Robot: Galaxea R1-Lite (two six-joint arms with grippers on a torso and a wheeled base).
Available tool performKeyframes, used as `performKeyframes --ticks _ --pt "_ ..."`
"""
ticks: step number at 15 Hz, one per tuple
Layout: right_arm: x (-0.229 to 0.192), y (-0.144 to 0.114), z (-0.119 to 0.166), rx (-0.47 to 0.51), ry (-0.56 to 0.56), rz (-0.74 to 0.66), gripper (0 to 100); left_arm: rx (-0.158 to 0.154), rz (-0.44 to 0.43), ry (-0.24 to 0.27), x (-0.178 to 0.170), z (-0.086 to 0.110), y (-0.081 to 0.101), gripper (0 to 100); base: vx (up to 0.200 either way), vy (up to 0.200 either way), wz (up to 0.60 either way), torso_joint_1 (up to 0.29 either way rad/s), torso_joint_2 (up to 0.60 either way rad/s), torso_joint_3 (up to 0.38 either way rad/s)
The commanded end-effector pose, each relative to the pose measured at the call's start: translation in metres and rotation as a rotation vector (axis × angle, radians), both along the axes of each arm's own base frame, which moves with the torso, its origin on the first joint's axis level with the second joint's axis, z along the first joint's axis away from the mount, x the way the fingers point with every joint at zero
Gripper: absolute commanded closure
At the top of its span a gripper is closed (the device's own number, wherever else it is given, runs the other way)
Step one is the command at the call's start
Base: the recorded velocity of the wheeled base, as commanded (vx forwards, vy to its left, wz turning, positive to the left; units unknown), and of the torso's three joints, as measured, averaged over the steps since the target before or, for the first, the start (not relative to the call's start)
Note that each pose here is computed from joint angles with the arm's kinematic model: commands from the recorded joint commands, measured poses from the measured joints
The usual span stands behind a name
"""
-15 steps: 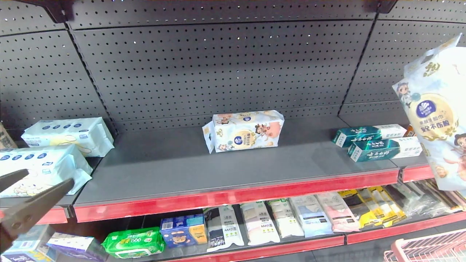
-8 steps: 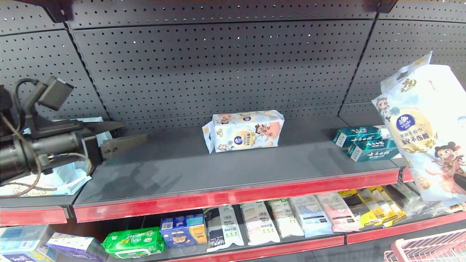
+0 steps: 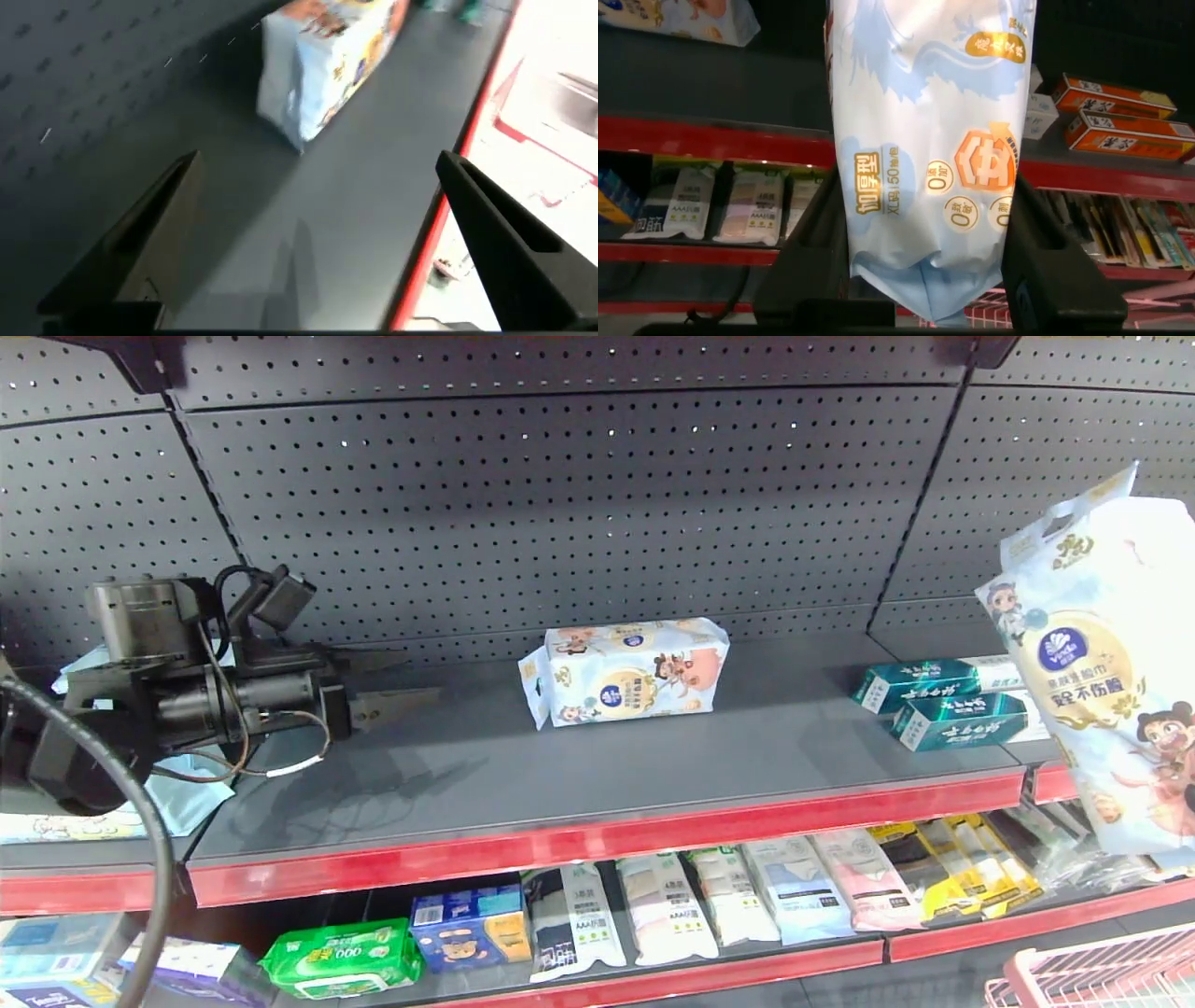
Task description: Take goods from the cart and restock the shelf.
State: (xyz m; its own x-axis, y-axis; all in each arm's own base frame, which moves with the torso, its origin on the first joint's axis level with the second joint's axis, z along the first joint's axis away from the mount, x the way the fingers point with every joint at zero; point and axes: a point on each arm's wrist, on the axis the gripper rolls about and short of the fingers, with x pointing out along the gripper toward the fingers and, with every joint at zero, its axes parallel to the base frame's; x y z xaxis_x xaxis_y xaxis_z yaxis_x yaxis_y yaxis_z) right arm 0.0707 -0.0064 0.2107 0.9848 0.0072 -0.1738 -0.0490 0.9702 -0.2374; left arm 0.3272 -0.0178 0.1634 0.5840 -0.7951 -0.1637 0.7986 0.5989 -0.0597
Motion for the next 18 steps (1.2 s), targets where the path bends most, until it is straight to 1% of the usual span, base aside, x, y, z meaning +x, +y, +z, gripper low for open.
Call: performKeyframes --ticks 1,2,3,4,5,6,8,11,13,15,17,18 --pt "-0.009 0.000 0.005 -0.004 -0.046 -0.026 100 -0.007 -0.026 0.059 0.012 -0.025 0.000 0 0.000 0.000 0.00 0.000 0.00 0.000" --pt "-0.012 0.000 0.005 -0.006 -0.059 -0.025 100 -0.006 -0.025 0.065 0.014 -0.027 0.000 0 0.000 0.000 0.00 0.000 0.00 0.000" --pt "-0.024 0.002 0.004 -0.013 -0.099 -0.022 100 -0.008 -0.029 0.068 0.017 -0.029 -0.001 0 0.000 0.000 0.00 0.000 0.00 0.000" --pt "-0.029 0.003 0.003 -0.014 -0.105 -0.022 100 -0.010 -0.033 0.071 0.017 -0.029 -0.002 0 0.000 0.000 0.00 0.000 0.00 0.000" --pt "-0.044 0.005 -0.001 -0.011 -0.086 -0.025 100 -0.011 -0.051 0.084 0.021 -0.034 -0.009 0 0.000 0.000 0.00 0.000 0.00 0.000" --pt "-0.055 0.007 -0.001 -0.006 -0.073 -0.024 100 -0.010 -0.056 0.083 0.023 -0.035 -0.010 0 0.000 0.000 0.00 0.000 0.00 0.000" --pt "-0.058 0.008 0.005 -0.006 -0.083 -0.024 100 -0.015 -0.067 0.070 0.026 -0.030 -0.015 0 0.000 0.000 0.00 0.000 0.00 0.000" --pt "-0.054 0.007 0.007 -0.004 -0.071 -0.024 100 -0.020 -0.100 0.076 0.032 -0.033 -0.027 0 0.000 0.000 0.00 0.000 0.00 0.000" --pt "-0.053 0.007 0.007 0.004 -0.067 -0.025 100 -0.021 -0.114 0.061 0.038 -0.036 -0.033 0 0.000 0.000 0.00 0.000 0.00 0.000" --pt "-0.054 0.007 0.008 0.011 -0.073 -0.026 100 -0.019 -0.125 0.032 0.053 -0.046 -0.040 0 0.000 0.000 0.00 0.000 0.00 0.000" --pt "-0.056 0.007 0.007 0.011 -0.073 -0.025 100 -0.018 -0.135 0.029 0.062 -0.051 -0.047 0 0.000 0.000 0.00 0.000 0.00 0.000" --pt "-0.056 0.007 0.008 0.009 -0.076 -0.025 100 -0.015 -0.133 0.016 0.070 -0.056 -0.047 0 0.000 0.000 0.00 0.000 0.00 0.000"
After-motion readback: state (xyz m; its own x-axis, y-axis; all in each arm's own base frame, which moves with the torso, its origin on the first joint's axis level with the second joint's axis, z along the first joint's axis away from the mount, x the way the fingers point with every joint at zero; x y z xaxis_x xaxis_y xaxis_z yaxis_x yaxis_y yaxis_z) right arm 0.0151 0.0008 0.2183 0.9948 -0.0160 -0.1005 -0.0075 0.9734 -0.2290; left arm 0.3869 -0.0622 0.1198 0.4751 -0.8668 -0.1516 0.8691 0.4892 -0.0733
